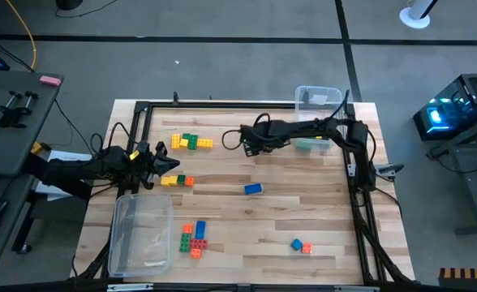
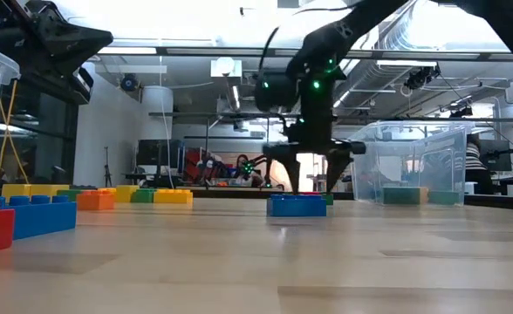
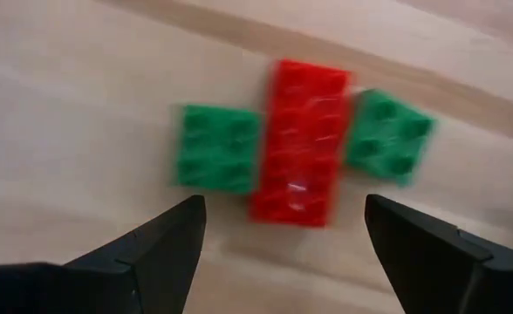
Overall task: Sort blocks by size
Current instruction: Put the top large red game piece into the right transparent bin
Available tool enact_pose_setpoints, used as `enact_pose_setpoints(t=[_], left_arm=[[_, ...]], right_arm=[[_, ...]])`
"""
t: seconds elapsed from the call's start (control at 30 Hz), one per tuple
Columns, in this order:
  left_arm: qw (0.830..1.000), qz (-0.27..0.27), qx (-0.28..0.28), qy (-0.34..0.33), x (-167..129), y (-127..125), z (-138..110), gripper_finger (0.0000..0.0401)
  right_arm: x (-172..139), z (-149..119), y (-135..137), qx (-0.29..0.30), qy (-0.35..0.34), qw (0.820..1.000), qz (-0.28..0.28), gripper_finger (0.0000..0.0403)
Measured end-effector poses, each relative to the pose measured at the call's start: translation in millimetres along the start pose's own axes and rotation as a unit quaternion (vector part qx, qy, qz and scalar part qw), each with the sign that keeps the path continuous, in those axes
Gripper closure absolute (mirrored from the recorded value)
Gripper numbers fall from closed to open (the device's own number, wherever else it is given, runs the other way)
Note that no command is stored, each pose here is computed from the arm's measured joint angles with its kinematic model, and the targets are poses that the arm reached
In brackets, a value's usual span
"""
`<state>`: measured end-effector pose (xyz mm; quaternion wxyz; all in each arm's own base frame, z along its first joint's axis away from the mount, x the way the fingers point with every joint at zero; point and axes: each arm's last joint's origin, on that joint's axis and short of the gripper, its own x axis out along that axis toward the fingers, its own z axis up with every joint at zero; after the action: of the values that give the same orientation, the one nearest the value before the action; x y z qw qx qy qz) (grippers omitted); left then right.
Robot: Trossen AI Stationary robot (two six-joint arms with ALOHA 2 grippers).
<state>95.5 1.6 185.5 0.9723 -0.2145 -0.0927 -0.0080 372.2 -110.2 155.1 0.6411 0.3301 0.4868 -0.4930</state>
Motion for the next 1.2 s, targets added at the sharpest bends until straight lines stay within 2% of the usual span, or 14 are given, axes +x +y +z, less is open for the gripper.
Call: enact_pose_setpoints(t=[0.13, 0.33, 0.5, 0.77, 0.93, 1.2], left_arm=[[1.0, 0.0, 0.0, 0.0, 0.0, 0.0, 0.0, 0.0401], [1.0, 0.0, 0.0, 0.0, 0.0, 0.0, 0.0, 0.0401], [1.0, 0.0, 0.0, 0.0, 0.0, 0.0, 0.0, 0.0401], [1.0, 0.0, 0.0, 0.0, 0.0, 0.0, 0.0, 0.0401], [1.0, 0.0, 0.0, 0.0, 0.0, 0.0, 0.0, 0.0401], [1.0, 0.0, 0.0, 0.0, 0.0, 0.0, 0.0, 0.0401]], right_arm=[[3.3, 6.1, -5.8, -0.007, 0.003, 1.0, -0.005, 0.0105], [3.7, 10.9, -0.7, -0.02, 0.002, 0.999, 0.037, 0.0125], [4.5, 10.6, -5.2, -0.021, 0.011, 1.0, 0.019, 0.0138], [5.4, 12.5, -6.1, -0.019, 0.019, 0.999, 0.027, 0.0144], [20.3, 9.8, -3.1, -0.02, 0.048, 0.998, 0.031, 0.0144], [25.6, 10.9, -2.0, -0.021, 0.03, 0.999, 0.018, 0.0148]])
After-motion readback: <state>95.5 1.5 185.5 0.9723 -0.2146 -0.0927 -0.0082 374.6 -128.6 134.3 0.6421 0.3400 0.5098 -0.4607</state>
